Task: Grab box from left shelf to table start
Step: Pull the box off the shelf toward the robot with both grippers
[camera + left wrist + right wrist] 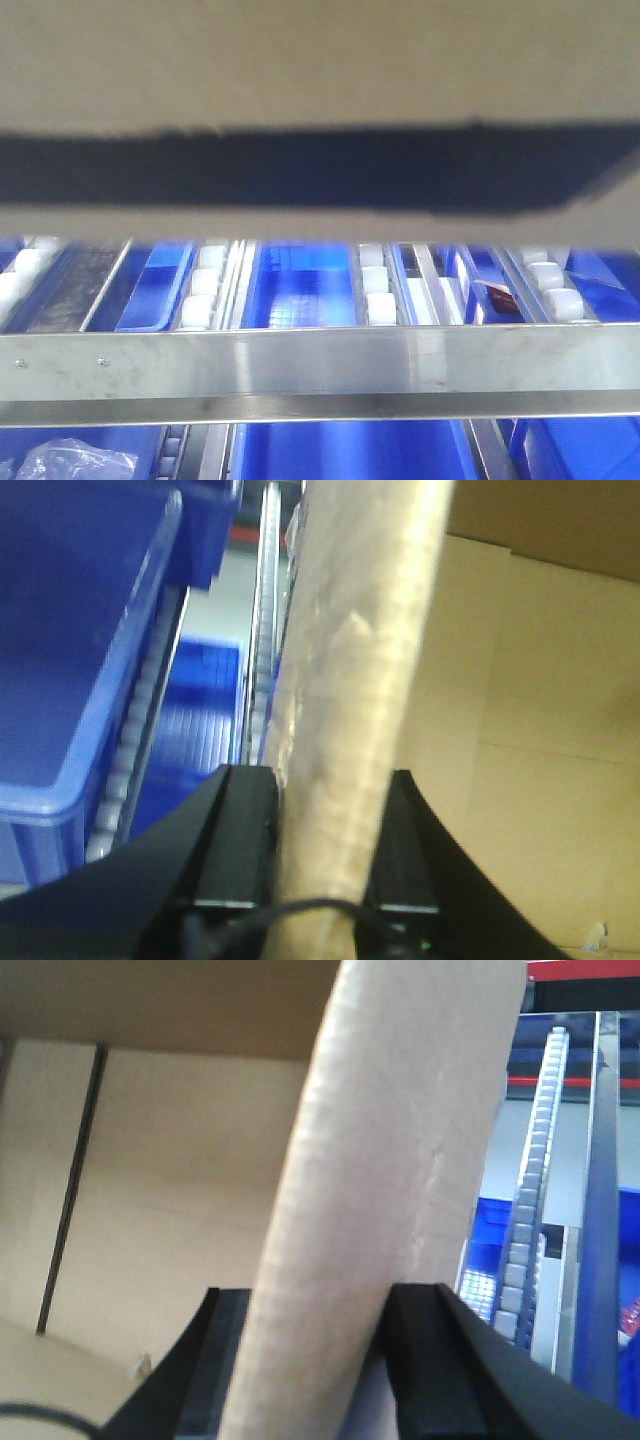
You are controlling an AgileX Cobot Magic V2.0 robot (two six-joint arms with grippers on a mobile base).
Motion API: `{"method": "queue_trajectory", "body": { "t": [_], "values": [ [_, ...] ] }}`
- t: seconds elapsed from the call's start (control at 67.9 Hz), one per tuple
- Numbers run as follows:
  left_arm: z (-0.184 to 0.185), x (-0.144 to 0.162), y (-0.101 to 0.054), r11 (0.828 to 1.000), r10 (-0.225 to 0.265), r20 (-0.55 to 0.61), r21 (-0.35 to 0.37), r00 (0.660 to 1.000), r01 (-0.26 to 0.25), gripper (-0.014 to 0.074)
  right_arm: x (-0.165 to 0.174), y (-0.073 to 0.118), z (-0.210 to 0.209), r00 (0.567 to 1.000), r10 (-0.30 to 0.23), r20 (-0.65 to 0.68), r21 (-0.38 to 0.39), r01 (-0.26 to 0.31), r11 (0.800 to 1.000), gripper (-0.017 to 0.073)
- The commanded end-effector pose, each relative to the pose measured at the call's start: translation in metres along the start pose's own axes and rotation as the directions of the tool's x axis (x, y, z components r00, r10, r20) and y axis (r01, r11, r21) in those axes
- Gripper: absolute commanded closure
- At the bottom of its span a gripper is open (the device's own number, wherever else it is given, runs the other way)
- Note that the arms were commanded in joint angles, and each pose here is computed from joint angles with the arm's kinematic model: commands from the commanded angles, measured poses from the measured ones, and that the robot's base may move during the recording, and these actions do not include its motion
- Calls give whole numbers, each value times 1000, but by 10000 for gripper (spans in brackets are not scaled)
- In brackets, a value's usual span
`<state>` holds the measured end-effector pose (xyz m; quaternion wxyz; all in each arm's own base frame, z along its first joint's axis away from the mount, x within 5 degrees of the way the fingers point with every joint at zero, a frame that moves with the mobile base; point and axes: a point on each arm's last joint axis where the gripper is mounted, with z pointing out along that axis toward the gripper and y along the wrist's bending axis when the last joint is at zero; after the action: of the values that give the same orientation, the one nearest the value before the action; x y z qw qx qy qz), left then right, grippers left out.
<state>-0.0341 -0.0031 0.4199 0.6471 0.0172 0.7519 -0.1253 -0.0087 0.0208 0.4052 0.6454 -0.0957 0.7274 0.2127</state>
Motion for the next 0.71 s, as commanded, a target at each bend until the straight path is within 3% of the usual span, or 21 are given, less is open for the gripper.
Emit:
{"method": "queue_trajectory", "body": {
  "t": [0.0, 0.692],
  "values": [
    [-14, -19, -11, 989, 44, 202, 128, 978, -71, 685, -24, -1, -2, 983, -40, 180, 33, 35, 999, 502],
    [-13, -18, -11, 989, 45, 190, 128, 981, -70, 685, -24, -1, -2, 983, -40, 181, 33, 34, 999, 502]
  ]
}}
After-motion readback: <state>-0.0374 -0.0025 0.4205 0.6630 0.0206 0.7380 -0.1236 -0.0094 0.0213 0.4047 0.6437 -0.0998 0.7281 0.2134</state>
